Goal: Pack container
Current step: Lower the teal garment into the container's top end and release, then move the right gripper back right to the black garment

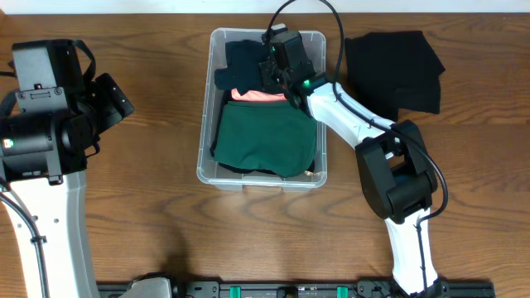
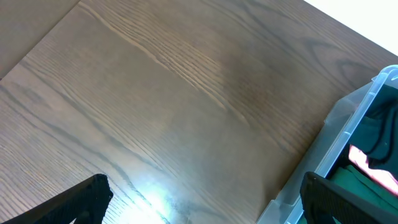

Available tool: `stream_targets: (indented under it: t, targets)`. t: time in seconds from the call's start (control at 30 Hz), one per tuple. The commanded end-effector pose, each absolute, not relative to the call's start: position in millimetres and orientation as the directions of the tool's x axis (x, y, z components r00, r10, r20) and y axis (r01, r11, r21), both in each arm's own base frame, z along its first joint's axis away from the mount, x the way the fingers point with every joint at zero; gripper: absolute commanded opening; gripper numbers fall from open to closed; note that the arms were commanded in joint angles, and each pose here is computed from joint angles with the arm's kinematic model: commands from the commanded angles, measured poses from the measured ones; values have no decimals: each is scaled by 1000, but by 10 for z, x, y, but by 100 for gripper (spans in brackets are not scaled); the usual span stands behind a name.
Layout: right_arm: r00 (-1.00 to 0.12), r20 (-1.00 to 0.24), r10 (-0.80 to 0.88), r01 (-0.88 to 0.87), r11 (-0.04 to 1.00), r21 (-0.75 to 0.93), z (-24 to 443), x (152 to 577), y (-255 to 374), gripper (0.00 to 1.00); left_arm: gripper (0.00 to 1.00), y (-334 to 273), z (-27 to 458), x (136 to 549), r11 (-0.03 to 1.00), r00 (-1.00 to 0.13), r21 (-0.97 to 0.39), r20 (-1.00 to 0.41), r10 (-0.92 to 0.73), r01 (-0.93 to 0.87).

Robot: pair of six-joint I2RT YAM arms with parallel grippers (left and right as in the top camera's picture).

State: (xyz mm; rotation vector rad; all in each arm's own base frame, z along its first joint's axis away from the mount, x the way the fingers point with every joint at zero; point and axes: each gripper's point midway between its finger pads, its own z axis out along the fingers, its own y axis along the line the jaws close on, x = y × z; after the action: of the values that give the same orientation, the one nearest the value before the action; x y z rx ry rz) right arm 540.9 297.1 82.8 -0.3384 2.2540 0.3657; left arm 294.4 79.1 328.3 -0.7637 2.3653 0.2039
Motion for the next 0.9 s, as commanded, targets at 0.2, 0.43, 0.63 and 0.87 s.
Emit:
stream_targets:
  t: [0.2,0.43,0.63,0.87]
  targets:
    - [-618,-778,-112,-384,907,174,1269,5242,3018,1,98,826,3288,2944,821,-634,-26,-621,-460,-570]
    - [-518,-838,-171,-466,878,109,1871,5089,3097,1,98,826,3288,2944,821,-634,-26,-621,-460,-570]
    - [-551,-819,-161,-421,901,106,2074,5020,2783,8,98,826,3288,2944,821,-634,-26,-621,-460,-570]
    - [-559,-825,-89,-255,965,68,2684,4918,1853,49,98,825,3288,2944,821,-634,-26,-621,-460,-570]
